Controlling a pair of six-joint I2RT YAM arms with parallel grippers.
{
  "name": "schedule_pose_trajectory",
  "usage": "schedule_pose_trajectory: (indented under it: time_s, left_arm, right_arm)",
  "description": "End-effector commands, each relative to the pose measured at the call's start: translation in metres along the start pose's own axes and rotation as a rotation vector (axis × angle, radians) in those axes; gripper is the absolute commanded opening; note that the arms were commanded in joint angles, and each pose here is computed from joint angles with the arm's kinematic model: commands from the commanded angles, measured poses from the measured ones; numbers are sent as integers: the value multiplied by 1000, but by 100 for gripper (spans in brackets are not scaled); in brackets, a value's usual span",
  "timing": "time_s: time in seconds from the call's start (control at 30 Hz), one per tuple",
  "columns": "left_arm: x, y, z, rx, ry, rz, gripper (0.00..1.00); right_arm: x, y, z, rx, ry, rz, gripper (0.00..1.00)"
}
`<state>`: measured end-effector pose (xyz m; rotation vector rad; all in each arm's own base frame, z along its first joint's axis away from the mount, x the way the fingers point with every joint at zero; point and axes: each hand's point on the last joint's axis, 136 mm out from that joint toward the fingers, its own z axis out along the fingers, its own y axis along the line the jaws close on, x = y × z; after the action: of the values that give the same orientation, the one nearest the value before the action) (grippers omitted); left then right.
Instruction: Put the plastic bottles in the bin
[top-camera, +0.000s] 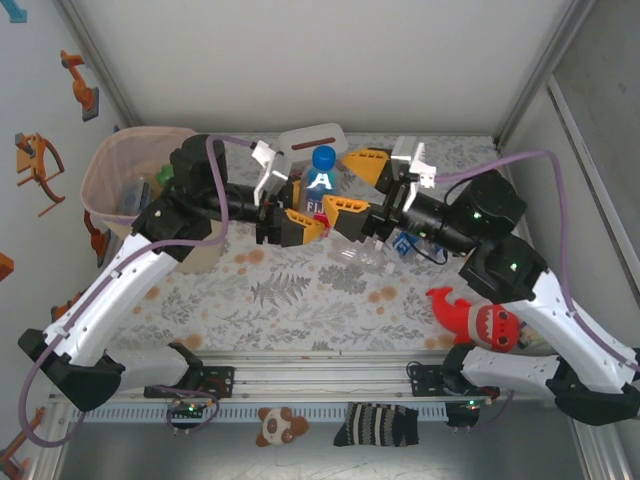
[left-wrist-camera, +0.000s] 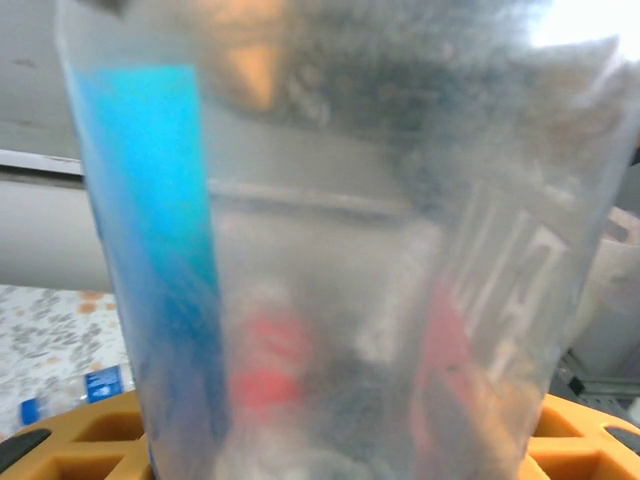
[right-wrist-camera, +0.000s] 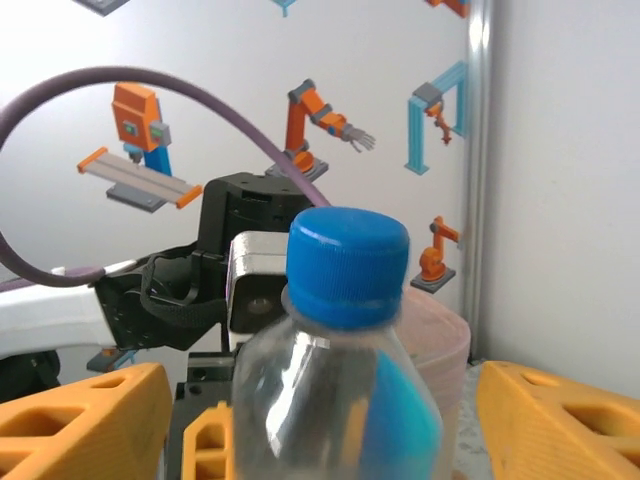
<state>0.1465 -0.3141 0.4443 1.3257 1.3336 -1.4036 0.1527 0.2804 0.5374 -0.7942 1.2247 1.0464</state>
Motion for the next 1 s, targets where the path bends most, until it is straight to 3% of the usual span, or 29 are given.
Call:
schedule_pose_trajectory:
  time_s: [0.0, 0.17, 0.33, 0.73, 0.8, 0.97]
  left_arm:
    - [-12, 6, -22, -130, -19, 38, 53]
    - [-1, 56, -65, -503, 55, -30, 54]
    - [13, 97, -133, -855, 113, -155, 54]
    - [78, 139, -292, -1438, 216, -544, 54]
    - [88, 142, -317, -1520, 169, -639, 54]
    - [93, 159, -335, -1555, -115, -794, 59]
  right_arm:
    - [-9, -10, -14, 86, -25, -24, 81]
    - [-7, -20, -22, 153, -6, -51, 81]
    - [0, -31, -23, 215, 27, -53, 81]
    - [11, -39, -18, 250, 74, -54, 81]
    - [12, -40, -17, 250, 78, -54, 81]
    - [17, -41, -14, 252, 89, -49, 81]
